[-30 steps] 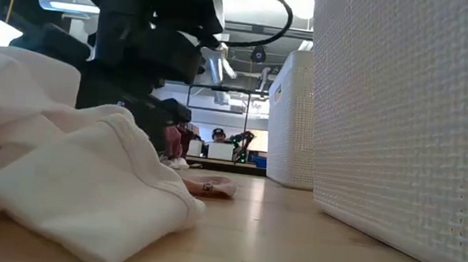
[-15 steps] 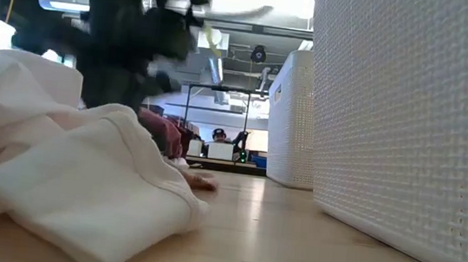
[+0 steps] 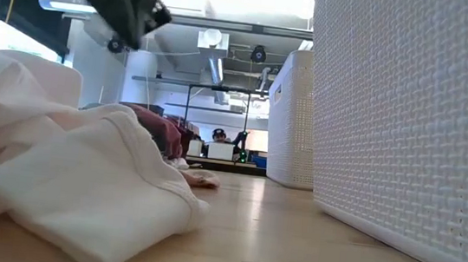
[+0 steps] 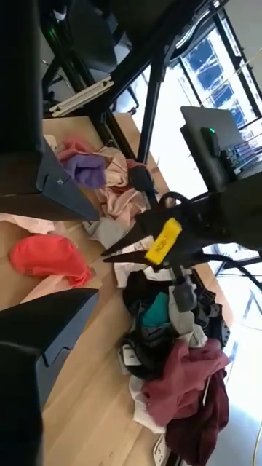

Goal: Sort clothes
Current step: Put the orange sock into the bottom bin

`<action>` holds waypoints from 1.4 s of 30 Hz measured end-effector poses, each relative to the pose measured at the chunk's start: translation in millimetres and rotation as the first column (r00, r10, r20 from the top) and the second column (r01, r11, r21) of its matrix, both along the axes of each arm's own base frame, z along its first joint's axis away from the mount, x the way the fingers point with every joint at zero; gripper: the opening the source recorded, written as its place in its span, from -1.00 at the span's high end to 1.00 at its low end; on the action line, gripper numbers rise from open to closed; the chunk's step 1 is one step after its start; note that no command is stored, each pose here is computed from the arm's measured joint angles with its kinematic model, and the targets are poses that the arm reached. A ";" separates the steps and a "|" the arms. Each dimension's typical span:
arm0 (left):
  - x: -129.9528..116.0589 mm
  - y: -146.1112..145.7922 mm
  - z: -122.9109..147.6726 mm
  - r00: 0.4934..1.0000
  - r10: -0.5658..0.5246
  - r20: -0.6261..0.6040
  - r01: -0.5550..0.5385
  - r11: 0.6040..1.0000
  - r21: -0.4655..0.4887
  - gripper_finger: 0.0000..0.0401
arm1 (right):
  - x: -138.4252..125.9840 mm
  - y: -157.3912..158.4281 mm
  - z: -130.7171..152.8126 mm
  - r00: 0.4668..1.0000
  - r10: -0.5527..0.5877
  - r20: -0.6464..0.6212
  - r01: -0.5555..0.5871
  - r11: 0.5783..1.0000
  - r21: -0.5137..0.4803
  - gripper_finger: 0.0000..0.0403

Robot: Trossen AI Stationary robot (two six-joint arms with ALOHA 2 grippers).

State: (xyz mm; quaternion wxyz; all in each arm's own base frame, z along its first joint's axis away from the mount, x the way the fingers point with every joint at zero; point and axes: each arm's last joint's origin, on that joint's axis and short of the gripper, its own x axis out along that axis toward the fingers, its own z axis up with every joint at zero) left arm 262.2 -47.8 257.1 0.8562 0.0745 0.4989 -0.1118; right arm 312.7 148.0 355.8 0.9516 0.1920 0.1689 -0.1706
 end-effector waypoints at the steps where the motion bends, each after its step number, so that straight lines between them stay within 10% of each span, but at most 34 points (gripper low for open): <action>1: -2.0 0.1 -6.3 0.999 -0.026 -0.019 0.026 1.000 0.003 0.84 | 0.5 -1.0 0.0 1.000 -0.002 -0.001 0.002 1.000 -0.002 0.26; 7: -16.1 6.5 -70.4 0.980 0.125 -0.157 -0.139 0.987 -0.077 0.40 | 1.9 -4.1 0.0 1.000 -0.010 -0.002 0.010 1.000 -0.005 0.26; 13: -23.8 5.3 -111.3 0.915 0.341 -0.215 -0.386 0.894 -0.229 0.11 | 1.8 -3.7 -0.2 1.000 -0.010 -0.002 0.010 1.000 -0.003 0.26; 23: -12.8 2.7 -127.0 0.903 0.411 -0.126 -0.430 0.864 -0.263 0.90 | 1.7 -4.5 -0.1 1.000 -0.028 0.001 0.028 0.999 -0.017 0.26; 42: -23.7 6.3 4.4 0.900 0.379 0.218 -0.291 0.891 -0.349 1.00 | 12.9 -3.6 -14.8 0.990 0.098 -0.105 -0.108 0.990 -0.094 0.26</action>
